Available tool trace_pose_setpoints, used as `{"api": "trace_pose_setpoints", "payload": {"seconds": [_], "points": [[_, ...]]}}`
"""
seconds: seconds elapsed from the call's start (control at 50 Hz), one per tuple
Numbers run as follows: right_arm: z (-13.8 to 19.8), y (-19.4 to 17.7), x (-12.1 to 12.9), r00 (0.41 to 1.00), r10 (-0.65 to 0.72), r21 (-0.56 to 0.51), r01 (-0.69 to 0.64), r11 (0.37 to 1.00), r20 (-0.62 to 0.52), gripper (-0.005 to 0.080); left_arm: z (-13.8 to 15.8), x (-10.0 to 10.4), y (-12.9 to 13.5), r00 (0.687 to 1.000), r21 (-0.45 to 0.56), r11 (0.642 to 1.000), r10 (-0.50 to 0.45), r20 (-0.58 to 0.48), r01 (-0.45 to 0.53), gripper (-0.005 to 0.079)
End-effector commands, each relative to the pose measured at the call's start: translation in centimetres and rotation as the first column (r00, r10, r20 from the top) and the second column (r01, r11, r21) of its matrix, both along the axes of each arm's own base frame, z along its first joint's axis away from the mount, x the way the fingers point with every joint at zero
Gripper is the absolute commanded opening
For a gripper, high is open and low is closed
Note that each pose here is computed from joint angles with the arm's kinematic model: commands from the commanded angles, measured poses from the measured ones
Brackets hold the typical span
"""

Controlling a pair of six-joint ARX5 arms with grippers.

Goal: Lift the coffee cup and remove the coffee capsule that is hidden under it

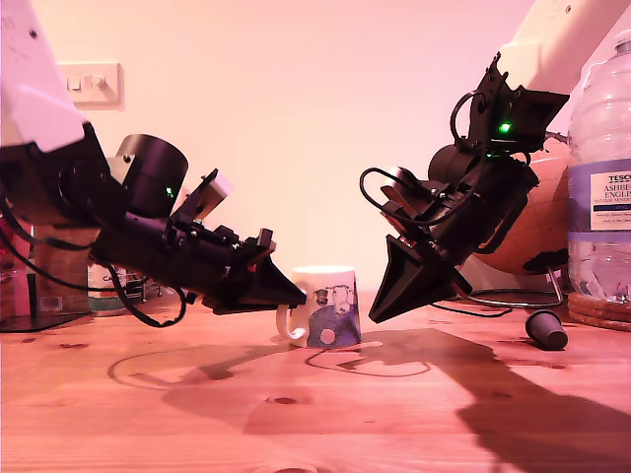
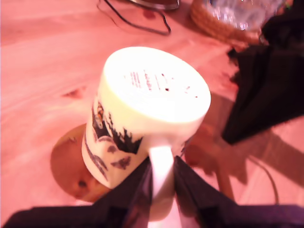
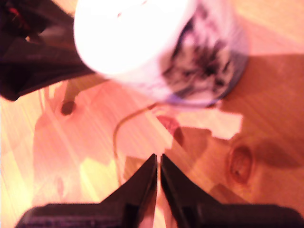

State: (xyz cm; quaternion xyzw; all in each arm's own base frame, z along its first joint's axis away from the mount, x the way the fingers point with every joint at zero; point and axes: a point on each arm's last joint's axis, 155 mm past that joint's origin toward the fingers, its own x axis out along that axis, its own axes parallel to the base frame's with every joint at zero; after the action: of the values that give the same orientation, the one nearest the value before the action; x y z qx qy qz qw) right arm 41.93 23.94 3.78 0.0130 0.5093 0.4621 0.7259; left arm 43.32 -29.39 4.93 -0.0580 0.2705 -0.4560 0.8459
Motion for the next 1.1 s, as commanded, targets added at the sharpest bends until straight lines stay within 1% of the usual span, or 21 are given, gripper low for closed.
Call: {"api": "trace_pose_setpoints", "payload": {"seconds": [0.0, 0.1, 0.32, 0.52, 0.84, 1.08], "points": [[1.4, 0.6, 0.3, 0.999, 0.009, 0.017, -0.010, 1.000, 0.032, -0.0013, -3.7, -2.1, 0.5, 0.995, 0.061, 0.998, -0.016, -0.097, 0.022, -0.0021], [1.5, 0.6, 0.3, 0.999, 0.009, 0.017, -0.010, 1.000, 0.033, -0.0013, -3.9, -2.7, 0.7, 0.992, 0.083, 0.996, -0.019, -0.128, 0.030, -0.0021], [1.4, 0.6, 0.2, 0.999, 0.010, 0.018, -0.010, 1.000, 0.030, -0.0013, -4.3, -3.8, 1.5, 0.988, 0.147, 0.988, -0.033, -0.149, 0.055, -0.0021], [1.8, 0.9, 0.1, 0.999, 0.017, 0.041, -0.018, 0.999, 0.027, -0.0013, -4.5, -4.1, 1.7, 0.985, 0.157, 0.986, -0.029, -0.171, 0.056, -0.0021], [1.7, 1.0, 0.0, 0.999, 0.020, 0.041, -0.021, 0.999, 0.028, -0.0013, -3.4, -3.3, 1.4, 0.992, 0.142, 0.989, -0.029, -0.125, 0.047, -0.0021], [1.8, 1.2, 0.0, 0.999, 0.024, 0.041, -0.025, 0.999, 0.028, -0.0013, -0.6, -2.0, 1.5, 0.999, 0.137, 0.990, -0.003, -0.051, 0.010, -0.0021]]}}
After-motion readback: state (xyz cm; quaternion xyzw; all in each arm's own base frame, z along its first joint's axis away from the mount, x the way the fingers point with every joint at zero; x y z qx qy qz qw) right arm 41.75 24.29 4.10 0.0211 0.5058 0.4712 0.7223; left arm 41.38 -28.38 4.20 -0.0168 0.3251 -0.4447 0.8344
